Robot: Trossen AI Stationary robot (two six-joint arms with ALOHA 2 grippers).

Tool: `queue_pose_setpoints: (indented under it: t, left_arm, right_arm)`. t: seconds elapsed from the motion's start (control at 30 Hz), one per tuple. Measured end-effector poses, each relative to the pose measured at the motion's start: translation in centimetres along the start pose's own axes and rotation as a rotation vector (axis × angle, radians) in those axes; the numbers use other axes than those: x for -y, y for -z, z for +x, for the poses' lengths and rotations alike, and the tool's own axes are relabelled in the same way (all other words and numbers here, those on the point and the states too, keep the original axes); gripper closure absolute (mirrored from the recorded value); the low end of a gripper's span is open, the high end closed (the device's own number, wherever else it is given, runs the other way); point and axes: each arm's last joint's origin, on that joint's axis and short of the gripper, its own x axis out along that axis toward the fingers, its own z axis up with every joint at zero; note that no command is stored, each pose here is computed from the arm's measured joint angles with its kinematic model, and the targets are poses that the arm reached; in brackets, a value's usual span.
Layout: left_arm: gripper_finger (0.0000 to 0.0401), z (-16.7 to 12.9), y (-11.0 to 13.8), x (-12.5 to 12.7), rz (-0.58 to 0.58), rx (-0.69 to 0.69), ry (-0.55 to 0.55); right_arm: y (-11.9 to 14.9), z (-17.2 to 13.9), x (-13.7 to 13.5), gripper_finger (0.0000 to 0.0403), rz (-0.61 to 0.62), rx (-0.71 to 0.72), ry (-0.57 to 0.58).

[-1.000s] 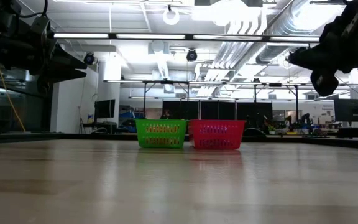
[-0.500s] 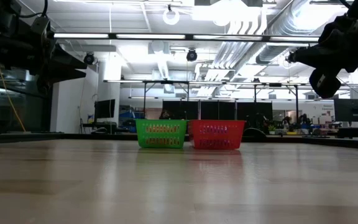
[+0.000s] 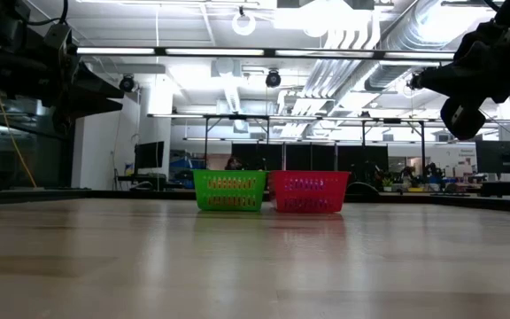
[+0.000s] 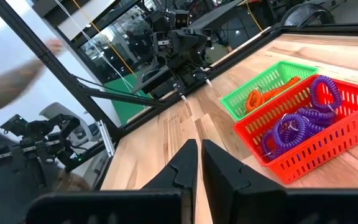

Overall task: Sort spring keychains
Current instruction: Return to Home Position

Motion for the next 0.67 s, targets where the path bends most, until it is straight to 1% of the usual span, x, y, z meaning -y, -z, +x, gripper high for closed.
queue_pose_setpoints:
  t: [0.67]
  left_arm:
    - [0.0275, 0.00, 0.00, 0.00, 0.000, 0.000, -0.001]
  right_arm:
    - [0.00, 0.00, 0.00, 0.0382, 0.000, 0.000, 0.000]
